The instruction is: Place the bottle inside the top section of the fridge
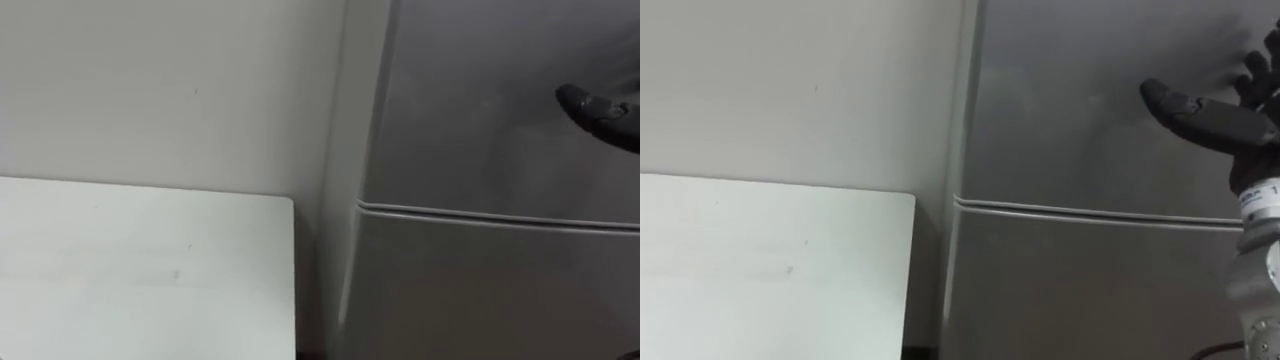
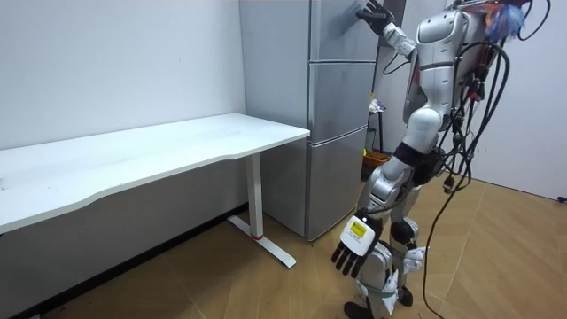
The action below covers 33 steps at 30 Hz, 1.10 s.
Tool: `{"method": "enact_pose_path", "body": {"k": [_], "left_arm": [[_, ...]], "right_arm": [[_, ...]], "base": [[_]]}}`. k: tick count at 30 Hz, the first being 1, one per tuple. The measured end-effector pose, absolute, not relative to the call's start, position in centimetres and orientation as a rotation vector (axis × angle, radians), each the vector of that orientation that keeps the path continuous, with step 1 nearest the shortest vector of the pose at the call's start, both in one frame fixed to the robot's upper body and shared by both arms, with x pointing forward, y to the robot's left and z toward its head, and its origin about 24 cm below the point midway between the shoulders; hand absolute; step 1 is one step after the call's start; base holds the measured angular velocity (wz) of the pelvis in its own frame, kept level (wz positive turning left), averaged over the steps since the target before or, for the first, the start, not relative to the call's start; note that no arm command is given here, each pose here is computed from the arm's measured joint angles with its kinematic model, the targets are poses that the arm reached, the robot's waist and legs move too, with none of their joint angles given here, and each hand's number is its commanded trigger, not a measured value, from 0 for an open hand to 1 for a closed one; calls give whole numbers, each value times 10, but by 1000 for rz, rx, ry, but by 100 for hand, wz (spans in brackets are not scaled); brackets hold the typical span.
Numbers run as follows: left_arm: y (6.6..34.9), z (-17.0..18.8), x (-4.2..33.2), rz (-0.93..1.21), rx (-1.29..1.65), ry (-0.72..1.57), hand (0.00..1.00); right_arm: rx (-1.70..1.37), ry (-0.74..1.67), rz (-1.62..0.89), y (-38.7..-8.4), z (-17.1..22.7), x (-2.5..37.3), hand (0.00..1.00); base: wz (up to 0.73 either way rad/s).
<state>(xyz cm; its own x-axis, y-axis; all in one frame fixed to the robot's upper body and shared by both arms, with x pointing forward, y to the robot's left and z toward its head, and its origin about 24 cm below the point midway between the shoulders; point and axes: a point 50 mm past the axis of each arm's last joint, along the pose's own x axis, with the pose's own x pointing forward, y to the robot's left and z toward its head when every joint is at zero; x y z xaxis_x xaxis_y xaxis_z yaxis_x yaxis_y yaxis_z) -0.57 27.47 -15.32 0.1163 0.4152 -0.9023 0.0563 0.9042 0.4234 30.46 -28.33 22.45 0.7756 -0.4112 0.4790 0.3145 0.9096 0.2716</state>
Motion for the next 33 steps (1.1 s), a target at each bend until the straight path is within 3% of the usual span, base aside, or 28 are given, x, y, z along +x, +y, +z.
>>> {"method": "enact_pose_path", "body": {"k": [16, 30, 33], "left_arm": [[269, -153, -9, 358, 366, 1385, 0], [272, -152, -14, 461, 329, 1370, 0], [272, -152, -10, 489, 295, 1352, 0]], "right_arm": [[262, -604, -660, -322, 225, 274, 0], [387, -486, -1047, -378, 180, 222, 0], [407, -381, -1129, -391, 152, 212, 0]], "base": [[0], [-3], [0]]}}
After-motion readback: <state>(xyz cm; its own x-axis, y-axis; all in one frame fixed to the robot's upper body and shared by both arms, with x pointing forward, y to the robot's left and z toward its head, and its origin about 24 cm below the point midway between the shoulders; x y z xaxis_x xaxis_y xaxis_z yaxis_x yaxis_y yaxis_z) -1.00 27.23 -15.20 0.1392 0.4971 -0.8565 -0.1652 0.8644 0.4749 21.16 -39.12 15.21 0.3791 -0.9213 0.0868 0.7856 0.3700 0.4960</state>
